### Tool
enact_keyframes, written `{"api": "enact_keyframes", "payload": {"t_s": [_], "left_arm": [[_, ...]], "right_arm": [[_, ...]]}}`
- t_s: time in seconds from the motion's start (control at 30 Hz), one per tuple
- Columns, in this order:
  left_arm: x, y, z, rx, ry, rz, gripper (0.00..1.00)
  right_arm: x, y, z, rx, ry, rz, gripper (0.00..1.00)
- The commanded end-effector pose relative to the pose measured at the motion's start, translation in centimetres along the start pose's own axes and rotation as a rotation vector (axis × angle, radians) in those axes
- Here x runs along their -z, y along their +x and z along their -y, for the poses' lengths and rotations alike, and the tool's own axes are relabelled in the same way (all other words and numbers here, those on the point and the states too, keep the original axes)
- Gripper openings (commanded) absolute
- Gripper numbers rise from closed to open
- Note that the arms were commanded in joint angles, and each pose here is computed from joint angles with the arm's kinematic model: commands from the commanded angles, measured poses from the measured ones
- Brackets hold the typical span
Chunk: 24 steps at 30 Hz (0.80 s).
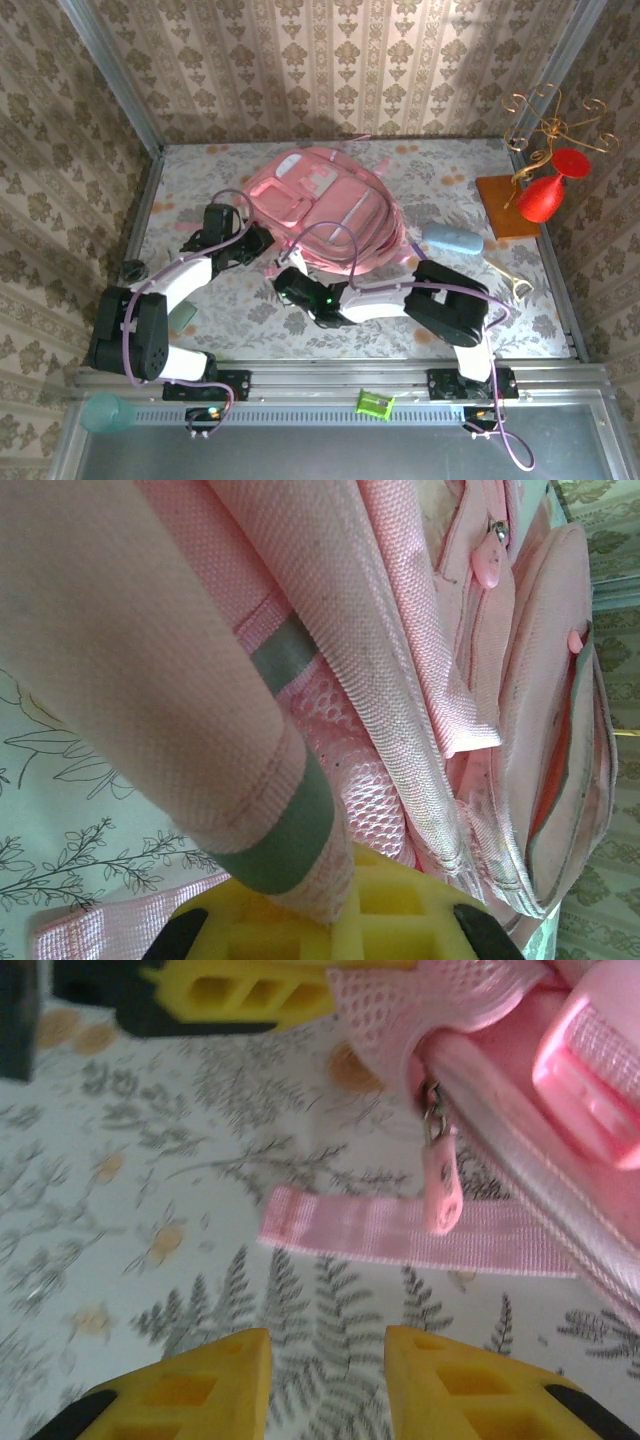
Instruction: Pack the student bag
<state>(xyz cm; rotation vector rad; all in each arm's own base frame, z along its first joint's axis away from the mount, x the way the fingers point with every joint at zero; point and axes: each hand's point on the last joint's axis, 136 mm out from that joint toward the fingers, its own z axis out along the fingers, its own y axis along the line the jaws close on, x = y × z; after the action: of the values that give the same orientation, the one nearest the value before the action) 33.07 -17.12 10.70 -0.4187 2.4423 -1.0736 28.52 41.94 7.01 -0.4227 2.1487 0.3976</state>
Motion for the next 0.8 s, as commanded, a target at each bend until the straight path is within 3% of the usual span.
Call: {"api": "enact_keyframes", "payload": {"t_s": [0.0,0.2,0.57,0.77], "left_arm": [[1.0,-0.8,3.0,-0.032,0.098,0.006,0.0],[1.1,-0.9,3.2,-0.032,0.104,0.008,0.0],[1.2,-0.6,3.2,-0.033,0.108,0.004,0.0],[1.2,-0.6,3.2,-0.033,0.108,0.006,0.0]], "right_arm": [[-0.9,-1.5,1.9,-0.05,0.167,0.107,0.37],[-2.6,-0.8,3.4,-0.072,0.255,0.125,0.41],[-4.9,-3.1,3.5,-0.05,0.24,0.193,0.42],[-4.9,-4.0,3.2,-0.018,0.231,0.204,0.34]]}}
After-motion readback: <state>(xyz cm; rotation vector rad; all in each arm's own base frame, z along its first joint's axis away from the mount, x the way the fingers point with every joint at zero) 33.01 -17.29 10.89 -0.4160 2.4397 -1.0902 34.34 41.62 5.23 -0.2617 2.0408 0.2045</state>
